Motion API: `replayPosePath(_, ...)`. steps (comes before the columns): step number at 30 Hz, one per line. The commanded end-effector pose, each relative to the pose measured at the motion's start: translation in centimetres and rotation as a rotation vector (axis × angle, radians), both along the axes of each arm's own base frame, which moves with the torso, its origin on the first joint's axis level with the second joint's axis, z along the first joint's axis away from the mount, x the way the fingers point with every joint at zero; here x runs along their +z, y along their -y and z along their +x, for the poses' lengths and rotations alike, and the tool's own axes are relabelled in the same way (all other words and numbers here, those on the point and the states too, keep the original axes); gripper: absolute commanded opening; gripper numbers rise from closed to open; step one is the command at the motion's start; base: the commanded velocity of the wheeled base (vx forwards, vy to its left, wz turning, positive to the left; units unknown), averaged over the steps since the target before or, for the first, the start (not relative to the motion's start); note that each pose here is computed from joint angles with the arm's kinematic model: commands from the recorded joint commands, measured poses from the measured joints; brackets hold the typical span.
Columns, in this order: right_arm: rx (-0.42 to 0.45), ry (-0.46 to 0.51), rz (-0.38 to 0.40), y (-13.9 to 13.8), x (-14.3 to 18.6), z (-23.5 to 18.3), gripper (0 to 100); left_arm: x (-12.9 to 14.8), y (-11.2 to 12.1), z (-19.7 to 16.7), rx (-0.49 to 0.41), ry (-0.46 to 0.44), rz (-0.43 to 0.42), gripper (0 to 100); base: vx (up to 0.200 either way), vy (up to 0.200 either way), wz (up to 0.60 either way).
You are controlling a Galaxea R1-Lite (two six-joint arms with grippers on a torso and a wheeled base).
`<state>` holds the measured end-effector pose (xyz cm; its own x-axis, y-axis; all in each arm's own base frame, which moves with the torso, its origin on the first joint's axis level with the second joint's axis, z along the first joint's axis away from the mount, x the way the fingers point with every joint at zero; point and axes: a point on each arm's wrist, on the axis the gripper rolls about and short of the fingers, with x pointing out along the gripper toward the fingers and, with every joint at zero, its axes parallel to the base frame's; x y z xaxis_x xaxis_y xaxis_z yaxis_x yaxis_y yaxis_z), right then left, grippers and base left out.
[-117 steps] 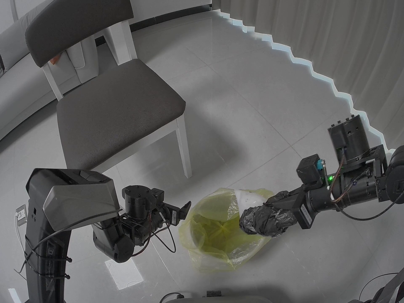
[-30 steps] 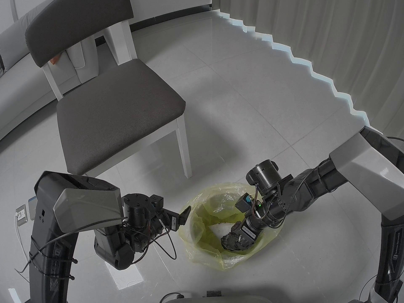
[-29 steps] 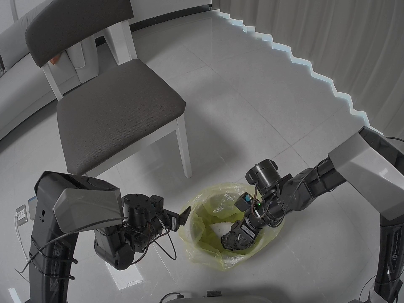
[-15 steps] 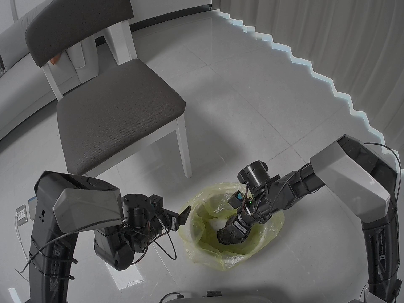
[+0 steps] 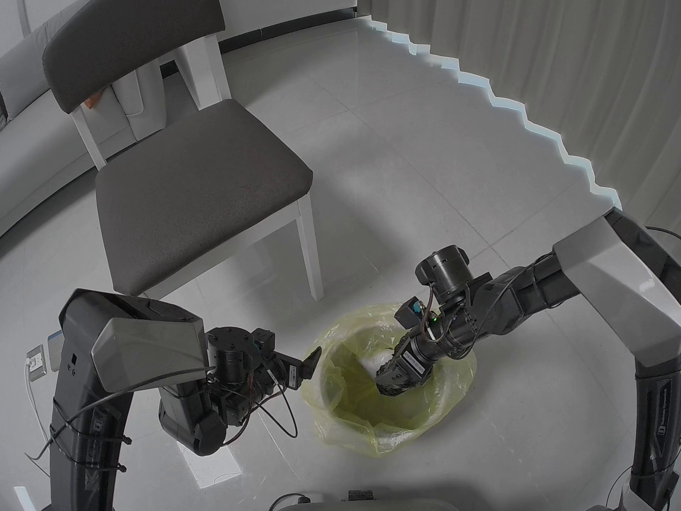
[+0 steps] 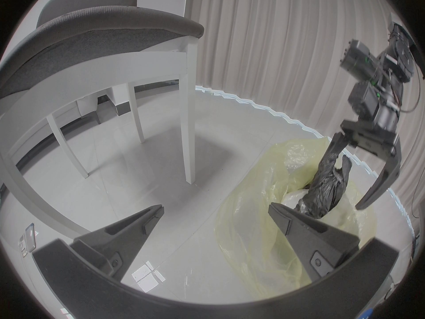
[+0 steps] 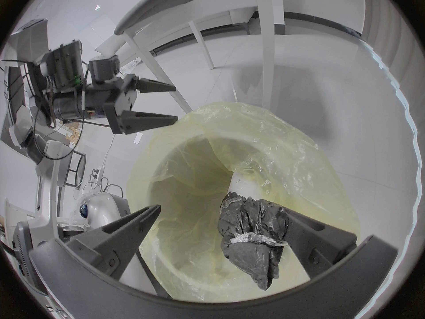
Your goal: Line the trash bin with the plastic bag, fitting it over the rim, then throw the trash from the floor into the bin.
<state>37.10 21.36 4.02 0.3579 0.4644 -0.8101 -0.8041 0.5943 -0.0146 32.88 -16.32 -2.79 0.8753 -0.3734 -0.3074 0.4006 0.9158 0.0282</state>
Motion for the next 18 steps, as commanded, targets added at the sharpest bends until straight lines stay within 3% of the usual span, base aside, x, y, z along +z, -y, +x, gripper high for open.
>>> replayPosePath(1, 0.017, 0.022, 0.016, -0.2, 1.9, -1.2, 100, -0.1, 0.1, -0.1, -0.003, -0.003, 0.001, 100, 0.0, 0.0, 0.0)
replayPosePath(7, 0.06, -0.014, -0.032, -1.4, 0.1, -2.8, 100, 0.0, 0.0, -0.3, -0.002, -0.007, 0.004, 100, 0.0, 0.0, 0.0)
replayPosePath(9, 0.063, 0.045, -0.107, -2.2, -1.4, -3.6, 100, 0.0, 0.0, -0.3, -0.002, -0.001, 0.001, 100, 0.0, 0.0, 0.0)
replayPosePath(16, 0.141, 0.231, -0.15, -3.2, -4.1, -4.3, 100, -0.3, 0.0, -0.2, -0.001, 0.001, 0.002, 100, 0.0, 0.0, 0.0)
replayPosePath(17, 0.169, 0.316, -0.223, -3.0, -4.6, -4.2, 100, -0.4, 0.0, -0.2, -0.001, -0.002, 0.004, 100, 0.0, 0.0, 0.0)
replayPosePath(18, 0.176, 0.334, -0.236, -3.0, -4.6, -4.2, 100, -0.4, 0.0, -0.2, -0.001, -0.001, 0.005, 100, 0.0, 0.0, 0.0)
